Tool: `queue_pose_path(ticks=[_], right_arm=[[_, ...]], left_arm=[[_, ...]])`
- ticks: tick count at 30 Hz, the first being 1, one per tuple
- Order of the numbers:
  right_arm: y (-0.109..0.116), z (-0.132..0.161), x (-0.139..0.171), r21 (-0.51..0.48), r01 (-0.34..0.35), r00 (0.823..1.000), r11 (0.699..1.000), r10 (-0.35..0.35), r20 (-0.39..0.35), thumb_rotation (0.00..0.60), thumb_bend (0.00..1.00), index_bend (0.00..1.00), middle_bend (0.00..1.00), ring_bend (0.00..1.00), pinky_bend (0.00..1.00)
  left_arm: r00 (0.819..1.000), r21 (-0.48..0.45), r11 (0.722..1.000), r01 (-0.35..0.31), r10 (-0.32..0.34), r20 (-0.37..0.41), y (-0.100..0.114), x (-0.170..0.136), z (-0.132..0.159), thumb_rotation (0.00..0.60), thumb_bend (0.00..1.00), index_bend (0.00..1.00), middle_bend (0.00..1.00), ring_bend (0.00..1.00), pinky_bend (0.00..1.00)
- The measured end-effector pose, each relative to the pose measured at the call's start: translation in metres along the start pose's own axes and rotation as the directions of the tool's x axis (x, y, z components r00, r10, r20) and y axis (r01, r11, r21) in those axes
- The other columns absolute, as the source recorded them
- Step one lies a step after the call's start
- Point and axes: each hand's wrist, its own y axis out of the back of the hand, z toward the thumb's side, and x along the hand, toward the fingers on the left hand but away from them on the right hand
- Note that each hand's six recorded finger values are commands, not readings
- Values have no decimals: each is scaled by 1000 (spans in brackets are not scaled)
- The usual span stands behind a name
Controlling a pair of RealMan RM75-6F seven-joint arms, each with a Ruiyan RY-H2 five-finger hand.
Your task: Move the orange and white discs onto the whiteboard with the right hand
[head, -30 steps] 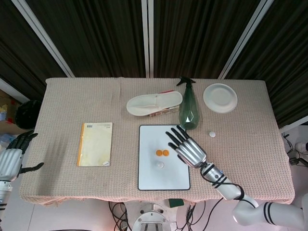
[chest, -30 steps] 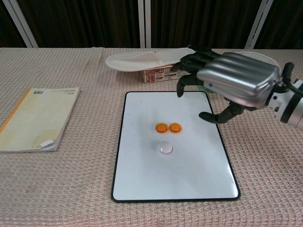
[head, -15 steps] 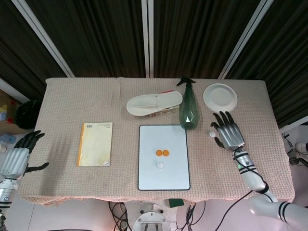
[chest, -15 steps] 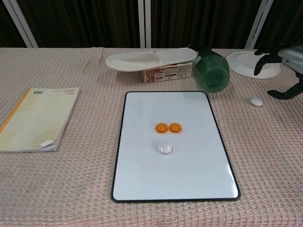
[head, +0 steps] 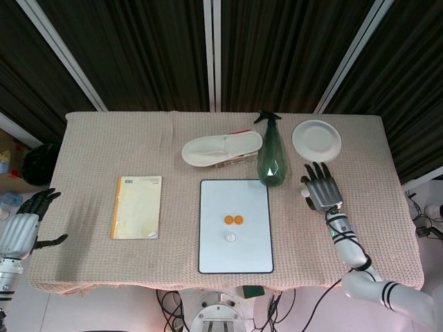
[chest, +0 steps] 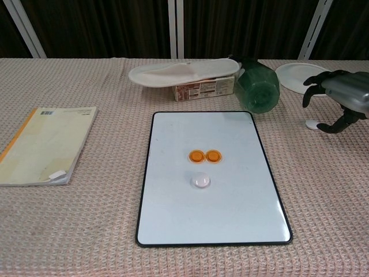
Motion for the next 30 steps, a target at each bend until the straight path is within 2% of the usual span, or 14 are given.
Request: queue_pose_path(ticks=[11,30], right_arm=[[-12,-4,-1,30,-29,999,999,28,23,600,321,395,55,0,0],[-15,2,-6,25,-29,1000,999,29,11,600,326,437,62,0,0]], left_arm=[[1000,0,1000,0,0,1,-1,1,0,600,0,139,91,88,167],[1000,5,1000,3,-2,-8,0,-1,-3,600,0,139,91,88,166]])
